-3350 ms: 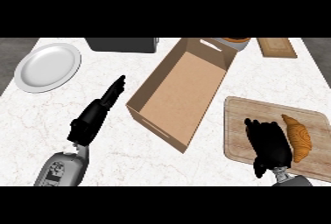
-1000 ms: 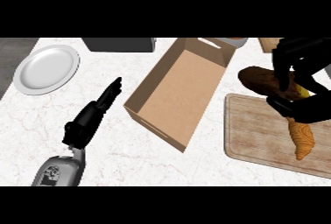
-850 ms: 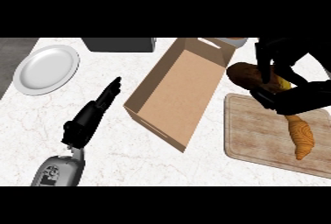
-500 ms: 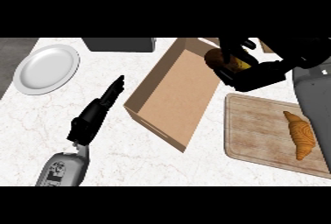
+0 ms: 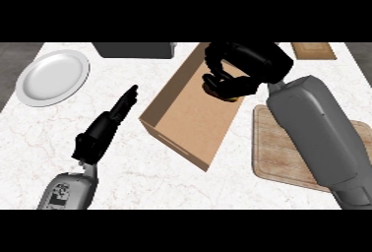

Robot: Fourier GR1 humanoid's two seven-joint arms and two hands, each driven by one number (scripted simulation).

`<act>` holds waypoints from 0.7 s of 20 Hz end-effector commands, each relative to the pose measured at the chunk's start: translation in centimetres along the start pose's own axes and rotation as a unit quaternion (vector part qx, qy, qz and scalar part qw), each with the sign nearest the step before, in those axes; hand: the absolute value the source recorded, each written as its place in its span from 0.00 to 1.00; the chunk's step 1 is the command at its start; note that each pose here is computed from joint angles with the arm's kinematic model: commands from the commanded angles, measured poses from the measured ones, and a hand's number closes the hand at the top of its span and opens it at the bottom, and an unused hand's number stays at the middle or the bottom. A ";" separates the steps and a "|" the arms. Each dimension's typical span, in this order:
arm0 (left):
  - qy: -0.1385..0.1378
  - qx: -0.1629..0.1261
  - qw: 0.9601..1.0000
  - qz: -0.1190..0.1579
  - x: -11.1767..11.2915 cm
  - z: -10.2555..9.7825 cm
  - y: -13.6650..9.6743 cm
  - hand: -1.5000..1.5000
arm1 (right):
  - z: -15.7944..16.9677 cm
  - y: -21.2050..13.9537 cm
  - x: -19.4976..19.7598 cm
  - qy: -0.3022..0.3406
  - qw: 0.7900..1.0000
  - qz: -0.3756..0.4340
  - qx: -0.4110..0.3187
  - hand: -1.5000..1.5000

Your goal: Pick the sweet potato from the cutting board and place it in the cardboard box

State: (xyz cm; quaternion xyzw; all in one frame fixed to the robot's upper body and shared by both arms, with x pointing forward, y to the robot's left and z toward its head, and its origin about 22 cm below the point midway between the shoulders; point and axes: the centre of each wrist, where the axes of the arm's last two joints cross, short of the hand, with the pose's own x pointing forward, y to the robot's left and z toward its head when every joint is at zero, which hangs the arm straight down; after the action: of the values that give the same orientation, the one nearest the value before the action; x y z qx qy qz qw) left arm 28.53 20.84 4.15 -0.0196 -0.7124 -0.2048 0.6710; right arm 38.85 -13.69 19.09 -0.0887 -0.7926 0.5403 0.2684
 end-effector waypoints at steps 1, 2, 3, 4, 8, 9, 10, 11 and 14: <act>-0.001 -0.008 1.000 -0.001 1.7 -0.9 -0.6 0.50 | -2.8 3.9 -0.9 0.029 0.999 0.011 0.032 1.00; 0.000 0.003 1.000 0.004 1.0 -0.4 -0.6 0.50 | -1.1 5.6 -0.7 0.034 0.998 -0.029 0.049 1.00; 0.007 -0.003 1.000 0.003 -1.4 1.0 0.0 0.50 | -0.6 6.0 -1.5 0.055 0.996 -0.051 0.044 1.00; 0.005 0.002 1.000 -0.007 -0.8 1.1 0.6 0.50 | -0.5 5.7 -2.1 0.081 0.992 -0.078 0.060 0.00; 0.008 -0.014 1.000 -0.001 -0.9 1.3 0.6 0.50 | -0.5 7.8 -5.0 0.091 0.987 -0.104 0.086 0.00; -0.001 -0.002 1.000 0.001 -0.3 0.1 -0.6 0.50 | -1.7 7.5 -3.9 0.081 0.987 -0.115 0.082 0.00; -0.004 -0.003 1.000 -0.010 0.3 0.4 -0.2 0.50 | -2.9 7.8 -3.6 0.081 0.985 -0.118 0.094 0.00; -0.003 -0.012 1.000 -0.003 -0.2 -0.8 -0.7 0.50 | -2.2 8.2 -4.3 0.070 0.984 -0.141 0.082 0.00; 0.001 -0.009 1.000 -0.006 0.1 -0.1 -0.3 0.50 | -1.7 8.1 -5.1 0.063 0.974 -0.218 0.028 0.00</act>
State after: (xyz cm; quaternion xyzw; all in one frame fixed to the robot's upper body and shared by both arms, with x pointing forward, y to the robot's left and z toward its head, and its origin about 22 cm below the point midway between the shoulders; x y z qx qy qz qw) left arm 28.48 20.43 4.15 -0.0219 -0.7121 -0.2111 0.6693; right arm 42.38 -11.07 11.87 0.0140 -0.7418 0.5323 0.4076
